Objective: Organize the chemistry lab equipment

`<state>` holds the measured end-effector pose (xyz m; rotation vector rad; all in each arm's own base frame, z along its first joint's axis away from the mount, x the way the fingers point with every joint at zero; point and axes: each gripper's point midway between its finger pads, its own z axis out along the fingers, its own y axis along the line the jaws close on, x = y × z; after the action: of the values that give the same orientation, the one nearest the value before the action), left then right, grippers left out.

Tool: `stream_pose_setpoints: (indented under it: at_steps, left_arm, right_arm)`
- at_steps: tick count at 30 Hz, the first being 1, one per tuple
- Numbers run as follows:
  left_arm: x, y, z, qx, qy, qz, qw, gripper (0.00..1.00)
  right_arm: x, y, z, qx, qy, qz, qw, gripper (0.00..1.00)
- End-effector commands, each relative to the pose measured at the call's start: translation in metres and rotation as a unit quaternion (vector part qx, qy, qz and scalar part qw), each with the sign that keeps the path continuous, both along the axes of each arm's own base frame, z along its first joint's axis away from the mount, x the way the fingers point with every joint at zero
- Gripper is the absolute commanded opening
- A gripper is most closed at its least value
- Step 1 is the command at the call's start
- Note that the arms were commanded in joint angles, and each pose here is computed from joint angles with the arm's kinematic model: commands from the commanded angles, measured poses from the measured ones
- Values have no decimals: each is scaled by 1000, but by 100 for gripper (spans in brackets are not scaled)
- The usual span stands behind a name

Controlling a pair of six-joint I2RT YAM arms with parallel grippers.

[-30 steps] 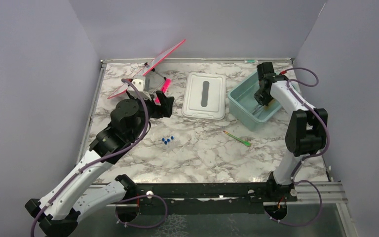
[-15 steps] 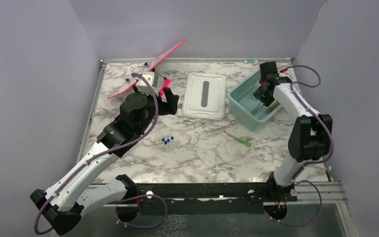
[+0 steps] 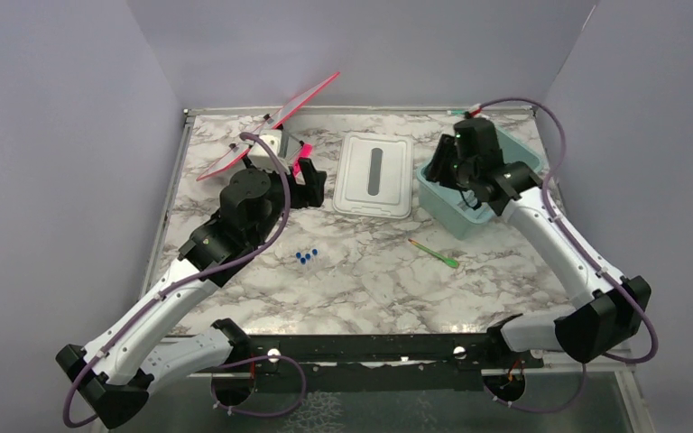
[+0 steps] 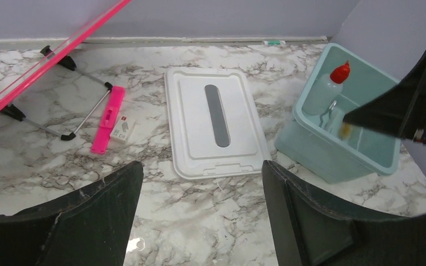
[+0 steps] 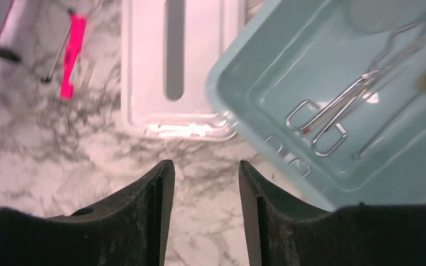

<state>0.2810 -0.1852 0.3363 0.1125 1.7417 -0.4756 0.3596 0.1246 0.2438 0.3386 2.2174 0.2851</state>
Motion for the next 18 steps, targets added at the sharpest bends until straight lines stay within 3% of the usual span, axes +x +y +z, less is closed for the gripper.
stream_pose_setpoints:
  at_steps: [1, 6, 10, 13, 18]
  left_arm:
    - [3, 30, 13, -30, -12, 83, 996, 81]
    - [-1, 52, 9, -47, -4, 138, 989, 81]
    - [-4, 60, 13, -47, -5, 151, 987, 81]
    - [-3, 63, 17, -43, -9, 156, 987, 81]
    - [-4, 62, 21, -41, -12, 151, 988, 81]
  right_arm:
    - [-38, 55, -29, -45, 29, 112, 992, 51]
    - [-85, 104, -74, -106, 76, 197, 972, 52]
    - [-132, 142, -121, -138, 111, 315, 932, 53]
    - [-164, 157, -150, -114, 154, 381, 905, 54]
    - [-193, 167, -171, -115, 178, 422, 882, 54]
